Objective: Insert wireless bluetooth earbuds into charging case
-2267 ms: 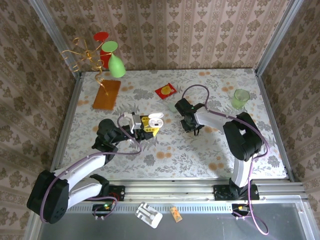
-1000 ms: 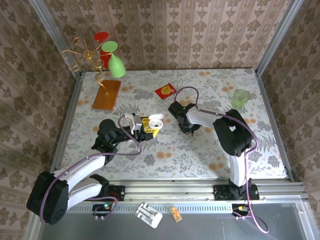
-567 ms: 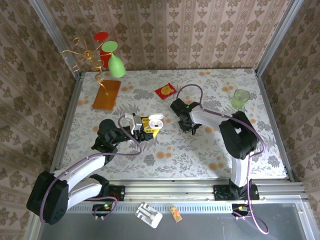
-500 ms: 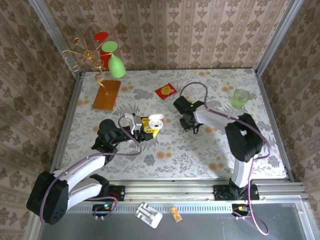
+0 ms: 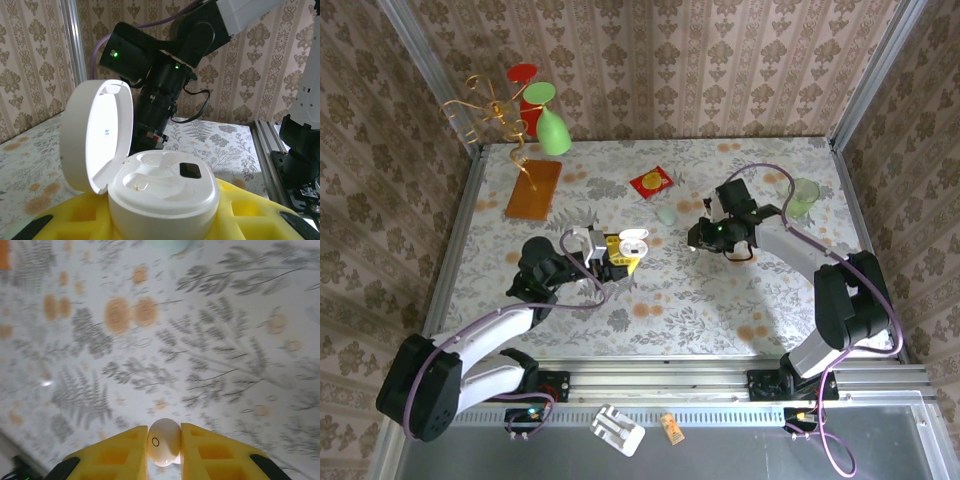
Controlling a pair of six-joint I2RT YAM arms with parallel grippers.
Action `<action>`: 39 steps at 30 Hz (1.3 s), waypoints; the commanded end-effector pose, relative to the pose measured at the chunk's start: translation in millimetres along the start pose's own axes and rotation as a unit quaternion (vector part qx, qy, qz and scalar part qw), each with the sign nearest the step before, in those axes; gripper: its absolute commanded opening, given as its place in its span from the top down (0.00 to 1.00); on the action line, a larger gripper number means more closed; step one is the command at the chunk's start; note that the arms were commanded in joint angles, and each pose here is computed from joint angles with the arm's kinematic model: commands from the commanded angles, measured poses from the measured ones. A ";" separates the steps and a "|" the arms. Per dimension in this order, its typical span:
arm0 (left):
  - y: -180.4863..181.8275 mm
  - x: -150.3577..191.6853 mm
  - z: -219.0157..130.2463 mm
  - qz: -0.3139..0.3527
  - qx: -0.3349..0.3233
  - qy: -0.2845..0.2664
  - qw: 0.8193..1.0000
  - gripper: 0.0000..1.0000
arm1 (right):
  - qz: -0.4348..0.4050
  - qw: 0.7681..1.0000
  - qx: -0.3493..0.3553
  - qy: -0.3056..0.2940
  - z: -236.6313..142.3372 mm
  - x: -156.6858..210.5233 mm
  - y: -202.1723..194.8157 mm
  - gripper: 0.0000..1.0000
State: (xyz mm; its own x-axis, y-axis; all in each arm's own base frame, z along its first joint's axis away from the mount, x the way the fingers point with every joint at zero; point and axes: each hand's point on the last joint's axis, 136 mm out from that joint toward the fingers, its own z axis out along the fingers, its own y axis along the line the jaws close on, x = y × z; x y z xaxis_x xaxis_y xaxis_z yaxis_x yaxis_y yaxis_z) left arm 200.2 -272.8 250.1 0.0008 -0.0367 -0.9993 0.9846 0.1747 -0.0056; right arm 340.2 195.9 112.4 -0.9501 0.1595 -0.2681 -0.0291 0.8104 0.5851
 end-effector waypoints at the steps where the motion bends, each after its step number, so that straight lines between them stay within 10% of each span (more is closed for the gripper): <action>1: 2.8 -11.0 0.3 0.023 -0.003 -0.018 1.000 0.73 | -0.004 0.994 -0.105 -0.008 -20.3 -3.7 41.3 0.79; 25: 8.8 -11.3 3.2 0.004 0.011 -0.030 0.999 0.73 | -0.263 0.919 -0.292 -0.042 -107.3 33.7 195.1 0.79; 39: 9.0 -17.4 1.4 0.009 0.004 -0.037 0.999 0.74 | -0.280 0.915 -0.291 -0.024 -92.6 44.1 202.2 0.79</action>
State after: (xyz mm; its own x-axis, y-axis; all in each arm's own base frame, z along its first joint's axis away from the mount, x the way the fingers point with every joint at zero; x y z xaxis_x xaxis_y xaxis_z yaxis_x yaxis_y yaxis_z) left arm 211.7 -274.9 247.3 -0.0178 -0.0676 -0.9976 0.9848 0.1713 -0.0292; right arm 266.5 309.3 283.4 -0.7469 -0.1313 -0.6519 -0.6472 0.3686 0.6673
